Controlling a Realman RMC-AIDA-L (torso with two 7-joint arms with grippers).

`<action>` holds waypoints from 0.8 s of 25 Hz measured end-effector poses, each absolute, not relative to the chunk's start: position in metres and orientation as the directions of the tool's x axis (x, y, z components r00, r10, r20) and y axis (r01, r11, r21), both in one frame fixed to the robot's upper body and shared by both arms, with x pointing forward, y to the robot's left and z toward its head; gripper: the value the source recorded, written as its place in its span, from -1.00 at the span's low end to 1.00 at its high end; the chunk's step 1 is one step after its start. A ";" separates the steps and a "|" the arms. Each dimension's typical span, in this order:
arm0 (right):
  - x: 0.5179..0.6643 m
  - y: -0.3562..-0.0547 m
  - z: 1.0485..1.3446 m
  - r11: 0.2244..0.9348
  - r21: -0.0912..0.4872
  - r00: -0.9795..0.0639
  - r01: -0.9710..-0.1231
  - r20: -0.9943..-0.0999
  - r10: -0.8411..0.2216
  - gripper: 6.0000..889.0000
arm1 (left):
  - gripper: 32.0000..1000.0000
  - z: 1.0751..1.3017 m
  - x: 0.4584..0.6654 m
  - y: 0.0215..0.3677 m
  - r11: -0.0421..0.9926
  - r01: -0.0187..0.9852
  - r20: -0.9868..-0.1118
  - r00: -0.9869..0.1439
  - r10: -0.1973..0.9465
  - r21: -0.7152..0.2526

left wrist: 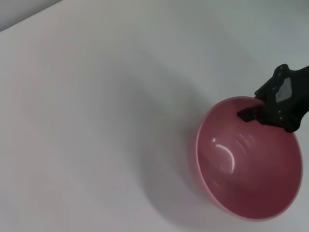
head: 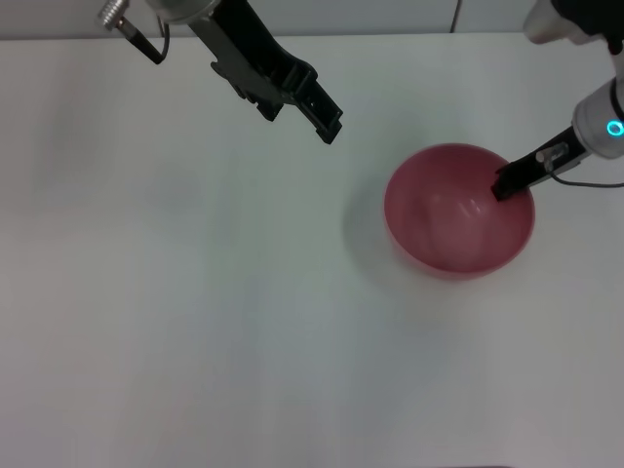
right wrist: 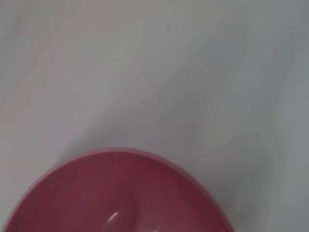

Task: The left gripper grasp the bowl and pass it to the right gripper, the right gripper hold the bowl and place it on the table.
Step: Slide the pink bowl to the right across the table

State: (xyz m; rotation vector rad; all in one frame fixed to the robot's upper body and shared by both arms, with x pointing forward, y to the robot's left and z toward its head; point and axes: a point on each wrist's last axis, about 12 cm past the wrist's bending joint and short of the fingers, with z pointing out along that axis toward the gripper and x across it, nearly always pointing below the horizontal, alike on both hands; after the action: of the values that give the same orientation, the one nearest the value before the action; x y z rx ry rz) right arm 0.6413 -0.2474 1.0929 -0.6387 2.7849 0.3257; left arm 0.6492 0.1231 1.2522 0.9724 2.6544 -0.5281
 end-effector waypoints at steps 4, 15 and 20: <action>0.641 -0.248 1.091 0.880 0.156 -0.869 -0.449 -0.306 -0.389 -0.91 | 0.72 1.252 0.649 0.122 0.707 0.663 -0.365 -0.739 0.566 -0.246; 0.639 -0.249 1.085 0.884 0.156 -0.871 -0.441 -0.310 -0.380 -0.90 | 0.72 1.252 0.649 0.122 0.704 0.667 -0.369 -0.735 0.569 -0.245; 0.640 -0.249 1.085 0.884 0.154 -0.871 -0.440 -0.313 -0.379 -0.90 | 0.72 1.251 0.649 0.122 0.703 0.667 -0.368 -0.735 0.569 -0.245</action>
State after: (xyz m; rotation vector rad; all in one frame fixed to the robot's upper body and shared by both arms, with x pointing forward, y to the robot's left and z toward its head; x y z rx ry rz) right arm 0.6396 -0.2487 1.0846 -0.6167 2.7786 0.3205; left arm 0.6491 0.1220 1.2515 0.9814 2.6481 -0.5325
